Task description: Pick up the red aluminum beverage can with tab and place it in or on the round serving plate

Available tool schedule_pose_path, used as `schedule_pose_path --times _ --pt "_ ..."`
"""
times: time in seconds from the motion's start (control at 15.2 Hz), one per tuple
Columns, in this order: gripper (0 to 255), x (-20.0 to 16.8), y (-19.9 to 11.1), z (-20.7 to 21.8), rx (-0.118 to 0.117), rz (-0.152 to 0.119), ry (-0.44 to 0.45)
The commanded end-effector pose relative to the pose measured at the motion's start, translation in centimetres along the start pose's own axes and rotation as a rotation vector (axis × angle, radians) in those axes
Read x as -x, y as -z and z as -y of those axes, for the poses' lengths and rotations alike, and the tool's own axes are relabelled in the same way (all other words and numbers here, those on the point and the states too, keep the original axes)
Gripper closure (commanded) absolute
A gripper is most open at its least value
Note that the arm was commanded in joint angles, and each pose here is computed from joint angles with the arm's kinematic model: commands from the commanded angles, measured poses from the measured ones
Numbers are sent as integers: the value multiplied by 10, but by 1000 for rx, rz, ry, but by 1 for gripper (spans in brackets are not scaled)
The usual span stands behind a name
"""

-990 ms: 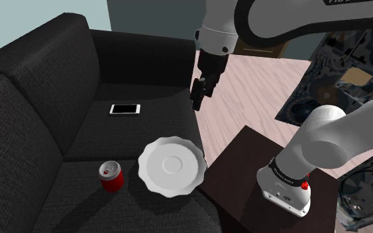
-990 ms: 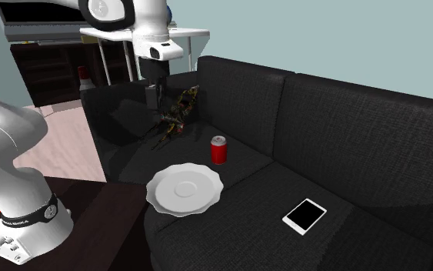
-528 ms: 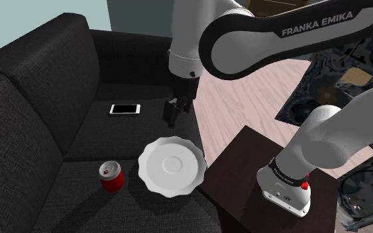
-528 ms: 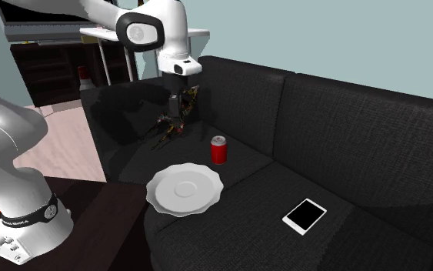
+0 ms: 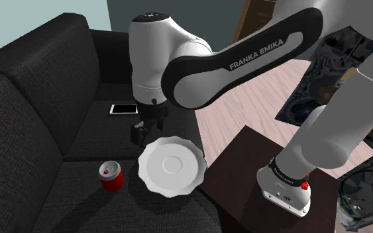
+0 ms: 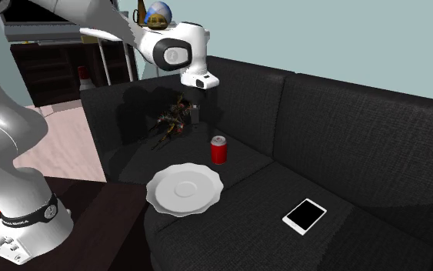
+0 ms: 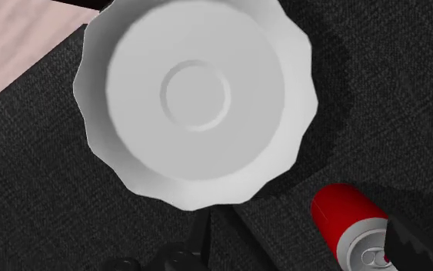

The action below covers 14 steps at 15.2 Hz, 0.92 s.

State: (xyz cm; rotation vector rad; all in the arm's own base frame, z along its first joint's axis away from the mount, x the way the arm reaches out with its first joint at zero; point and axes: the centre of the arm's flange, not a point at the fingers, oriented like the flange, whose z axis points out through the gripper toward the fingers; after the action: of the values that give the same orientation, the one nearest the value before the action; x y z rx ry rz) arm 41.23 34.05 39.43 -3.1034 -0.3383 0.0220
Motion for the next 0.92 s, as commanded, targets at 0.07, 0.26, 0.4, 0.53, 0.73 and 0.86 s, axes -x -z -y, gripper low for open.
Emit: schedule_pose_path --times 0.07,0.26,0.4,0.53,0.73,0.86 --pt "0 -16 -25 28 4 -3 6" --pt "0 -35 -48 54 9 -5 14" --pt "0 -47 -63 72 12 -6 18" --pt "0 -59 -79 90 16 -8 23" --pt "0 -73 -97 110 19 -9 28" --pt "0 -73 -107 110 19 -9 28"
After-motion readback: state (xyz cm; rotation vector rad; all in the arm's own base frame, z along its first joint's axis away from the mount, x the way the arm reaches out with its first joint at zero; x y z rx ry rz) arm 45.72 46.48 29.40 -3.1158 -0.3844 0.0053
